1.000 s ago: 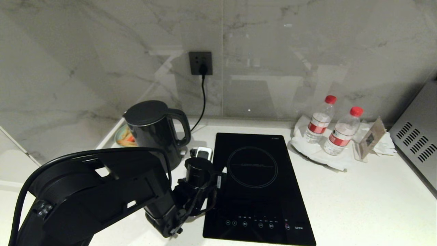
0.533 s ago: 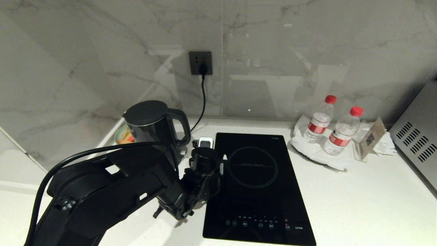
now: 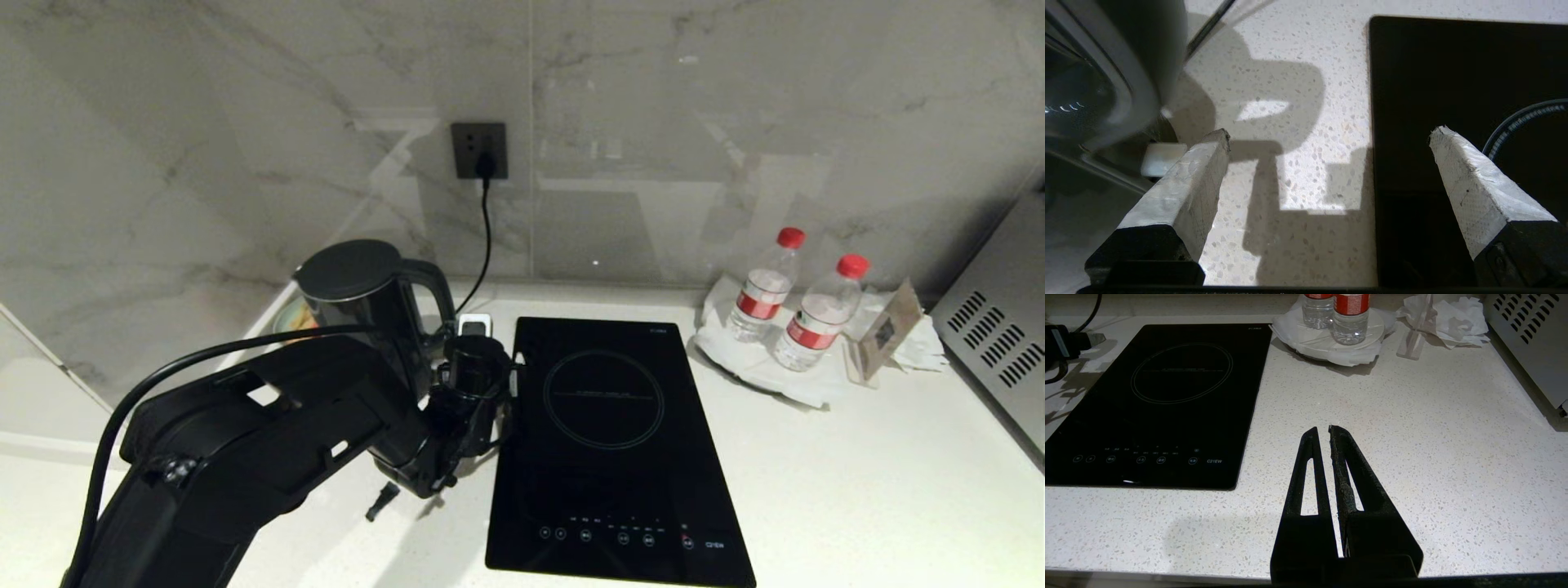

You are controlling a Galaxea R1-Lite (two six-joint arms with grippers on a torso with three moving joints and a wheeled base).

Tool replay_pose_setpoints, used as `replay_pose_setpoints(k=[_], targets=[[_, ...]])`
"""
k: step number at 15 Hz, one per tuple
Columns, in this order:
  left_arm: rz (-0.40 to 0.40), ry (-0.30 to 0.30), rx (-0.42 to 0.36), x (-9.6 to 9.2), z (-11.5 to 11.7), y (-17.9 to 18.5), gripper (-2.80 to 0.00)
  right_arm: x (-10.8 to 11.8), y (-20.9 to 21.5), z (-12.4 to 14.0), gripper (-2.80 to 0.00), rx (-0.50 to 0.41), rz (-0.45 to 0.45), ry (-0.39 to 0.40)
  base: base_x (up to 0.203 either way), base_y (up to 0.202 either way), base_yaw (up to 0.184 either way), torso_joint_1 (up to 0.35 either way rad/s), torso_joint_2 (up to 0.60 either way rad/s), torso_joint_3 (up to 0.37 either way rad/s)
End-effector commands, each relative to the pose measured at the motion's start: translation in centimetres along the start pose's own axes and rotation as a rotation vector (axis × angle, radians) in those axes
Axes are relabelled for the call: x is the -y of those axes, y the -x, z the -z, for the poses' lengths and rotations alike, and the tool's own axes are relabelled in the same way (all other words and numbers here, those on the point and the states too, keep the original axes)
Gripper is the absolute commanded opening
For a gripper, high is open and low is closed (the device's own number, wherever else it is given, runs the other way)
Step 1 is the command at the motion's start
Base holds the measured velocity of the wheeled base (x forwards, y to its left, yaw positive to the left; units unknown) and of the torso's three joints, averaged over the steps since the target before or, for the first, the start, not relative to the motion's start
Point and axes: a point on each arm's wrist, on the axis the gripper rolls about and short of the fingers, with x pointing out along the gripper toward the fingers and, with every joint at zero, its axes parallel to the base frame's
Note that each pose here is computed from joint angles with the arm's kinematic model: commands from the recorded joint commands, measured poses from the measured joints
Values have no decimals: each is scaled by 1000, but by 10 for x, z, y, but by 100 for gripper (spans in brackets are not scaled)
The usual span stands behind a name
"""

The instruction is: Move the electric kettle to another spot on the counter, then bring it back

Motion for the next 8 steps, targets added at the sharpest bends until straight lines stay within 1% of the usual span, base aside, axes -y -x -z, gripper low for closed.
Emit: replay_pose_setpoints(k=[1,8], targets=[[-16,5,4,-5,0,-3,0,0,0,0,-280,-1,0,0,0,0,0,0,0,0],[-29,-9,-18,-9,10,-8,0,0,0,0,-280,0,0,0,0,0,0,0,0,0]])
